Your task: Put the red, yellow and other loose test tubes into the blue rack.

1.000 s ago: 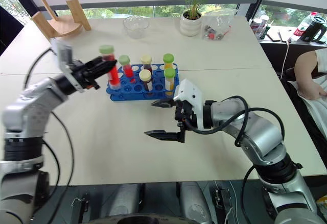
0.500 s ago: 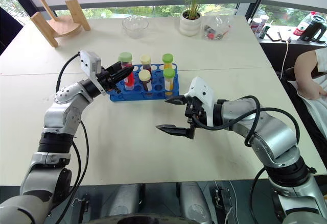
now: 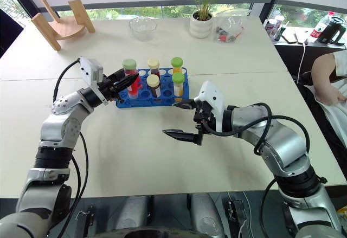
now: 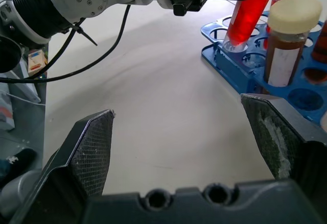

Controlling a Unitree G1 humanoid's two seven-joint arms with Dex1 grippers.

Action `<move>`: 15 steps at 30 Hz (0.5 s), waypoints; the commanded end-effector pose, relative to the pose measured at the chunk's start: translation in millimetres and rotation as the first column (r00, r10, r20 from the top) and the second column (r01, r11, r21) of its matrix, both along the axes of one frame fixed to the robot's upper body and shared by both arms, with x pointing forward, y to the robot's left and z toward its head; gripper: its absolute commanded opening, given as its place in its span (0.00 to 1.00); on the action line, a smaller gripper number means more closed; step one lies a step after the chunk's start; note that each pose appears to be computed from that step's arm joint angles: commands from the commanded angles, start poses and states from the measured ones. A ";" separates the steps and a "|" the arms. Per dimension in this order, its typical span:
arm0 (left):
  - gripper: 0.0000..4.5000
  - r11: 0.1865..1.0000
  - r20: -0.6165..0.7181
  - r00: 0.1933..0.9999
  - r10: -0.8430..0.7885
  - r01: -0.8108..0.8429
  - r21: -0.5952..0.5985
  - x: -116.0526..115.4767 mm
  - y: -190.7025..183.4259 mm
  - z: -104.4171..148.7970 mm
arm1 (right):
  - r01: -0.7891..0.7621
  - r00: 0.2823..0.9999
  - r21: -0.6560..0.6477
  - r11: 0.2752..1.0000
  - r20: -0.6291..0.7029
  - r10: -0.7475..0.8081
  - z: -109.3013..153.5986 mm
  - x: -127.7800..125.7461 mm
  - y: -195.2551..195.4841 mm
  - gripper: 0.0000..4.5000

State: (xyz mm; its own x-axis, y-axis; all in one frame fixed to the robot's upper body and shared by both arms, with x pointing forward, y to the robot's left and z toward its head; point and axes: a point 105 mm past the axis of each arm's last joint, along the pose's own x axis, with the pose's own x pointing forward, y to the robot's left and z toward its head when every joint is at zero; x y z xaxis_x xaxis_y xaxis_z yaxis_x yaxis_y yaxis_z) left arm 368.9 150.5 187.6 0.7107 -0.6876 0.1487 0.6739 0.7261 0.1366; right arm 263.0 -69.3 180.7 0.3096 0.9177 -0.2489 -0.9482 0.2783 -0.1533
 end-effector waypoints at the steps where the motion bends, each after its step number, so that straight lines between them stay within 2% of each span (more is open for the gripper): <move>1: 0.19 0.998 0.011 0.998 0.059 -0.059 0.037 1.2 10.3 -5.0 | -0.014 0.999 0.029 0.999 0.052 0.013 11.2 2.3 5.1 0.97; 15: 0.19 0.997 0.046 0.996 0.076 -0.077 0.018 6.3 3.1 -6.8 | -0.022 0.998 0.056 0.998 0.062 0.018 16.2 2.0 13.2 0.97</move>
State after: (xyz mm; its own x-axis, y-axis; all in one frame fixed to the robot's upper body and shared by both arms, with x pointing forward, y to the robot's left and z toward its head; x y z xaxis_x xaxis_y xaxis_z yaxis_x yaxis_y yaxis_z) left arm 374.3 148.1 177.6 0.7395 -0.6546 0.1570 0.6337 0.7556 0.1658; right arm 268.9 -59.8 187.1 0.3161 0.9266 -0.2035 -0.9443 0.2865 -0.1620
